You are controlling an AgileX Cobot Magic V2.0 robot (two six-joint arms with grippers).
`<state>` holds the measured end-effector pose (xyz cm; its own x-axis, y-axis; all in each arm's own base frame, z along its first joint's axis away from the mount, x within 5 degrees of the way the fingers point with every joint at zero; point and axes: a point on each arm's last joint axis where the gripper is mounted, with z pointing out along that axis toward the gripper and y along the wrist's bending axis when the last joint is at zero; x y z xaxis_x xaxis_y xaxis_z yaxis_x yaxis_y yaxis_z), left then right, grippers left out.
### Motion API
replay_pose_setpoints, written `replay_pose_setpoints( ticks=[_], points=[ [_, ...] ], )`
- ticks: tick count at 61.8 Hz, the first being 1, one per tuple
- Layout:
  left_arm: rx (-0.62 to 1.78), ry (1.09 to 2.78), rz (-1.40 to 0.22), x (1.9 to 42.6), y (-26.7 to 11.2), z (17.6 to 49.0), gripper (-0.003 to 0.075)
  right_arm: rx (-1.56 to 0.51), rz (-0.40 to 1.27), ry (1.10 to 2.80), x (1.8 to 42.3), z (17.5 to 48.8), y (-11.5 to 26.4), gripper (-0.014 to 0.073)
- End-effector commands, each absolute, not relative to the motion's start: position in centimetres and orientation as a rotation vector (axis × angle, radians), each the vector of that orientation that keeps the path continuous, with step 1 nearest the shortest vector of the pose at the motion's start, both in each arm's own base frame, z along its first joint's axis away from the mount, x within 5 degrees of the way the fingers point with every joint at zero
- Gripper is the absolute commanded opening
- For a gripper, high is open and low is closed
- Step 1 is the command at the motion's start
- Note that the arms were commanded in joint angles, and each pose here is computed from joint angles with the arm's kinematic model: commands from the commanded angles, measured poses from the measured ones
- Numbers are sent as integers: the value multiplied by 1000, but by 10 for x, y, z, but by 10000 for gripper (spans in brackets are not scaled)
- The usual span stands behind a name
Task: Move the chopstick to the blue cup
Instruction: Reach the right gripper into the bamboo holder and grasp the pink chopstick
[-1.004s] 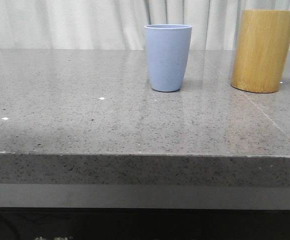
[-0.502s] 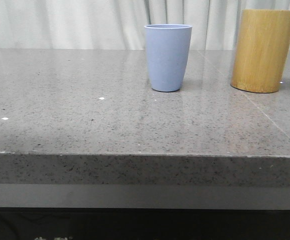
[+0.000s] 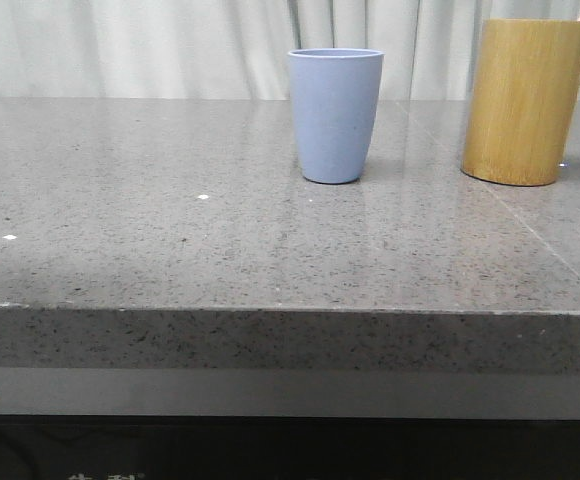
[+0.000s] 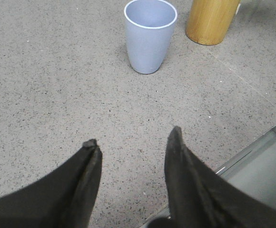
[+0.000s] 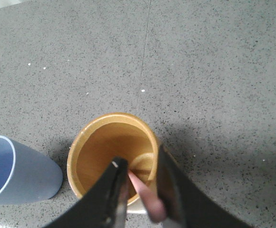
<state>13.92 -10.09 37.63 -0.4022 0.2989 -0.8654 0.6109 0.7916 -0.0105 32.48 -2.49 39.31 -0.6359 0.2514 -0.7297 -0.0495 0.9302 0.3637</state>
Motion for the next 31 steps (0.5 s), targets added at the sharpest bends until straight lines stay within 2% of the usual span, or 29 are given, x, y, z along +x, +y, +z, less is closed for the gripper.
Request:
replay_pose_setpoints(
  ticks=[1, 16, 25, 31],
  points=[
    [636, 1922, -443, 138, -101, 392, 314, 141, 443, 2107, 319, 418, -25, 99],
    [638, 1928, -442, 138, -101, 392, 314, 126, 427, 2111, 319, 418, -25, -26],
    [638, 1928, -442, 138, -101, 392, 314, 96, 413, 2092, 314, 426, -24, -51],
    [638, 1928, -442, 138, -101, 392, 314, 59, 402, 2056, 307, 443, -22, -51]
  ],
)
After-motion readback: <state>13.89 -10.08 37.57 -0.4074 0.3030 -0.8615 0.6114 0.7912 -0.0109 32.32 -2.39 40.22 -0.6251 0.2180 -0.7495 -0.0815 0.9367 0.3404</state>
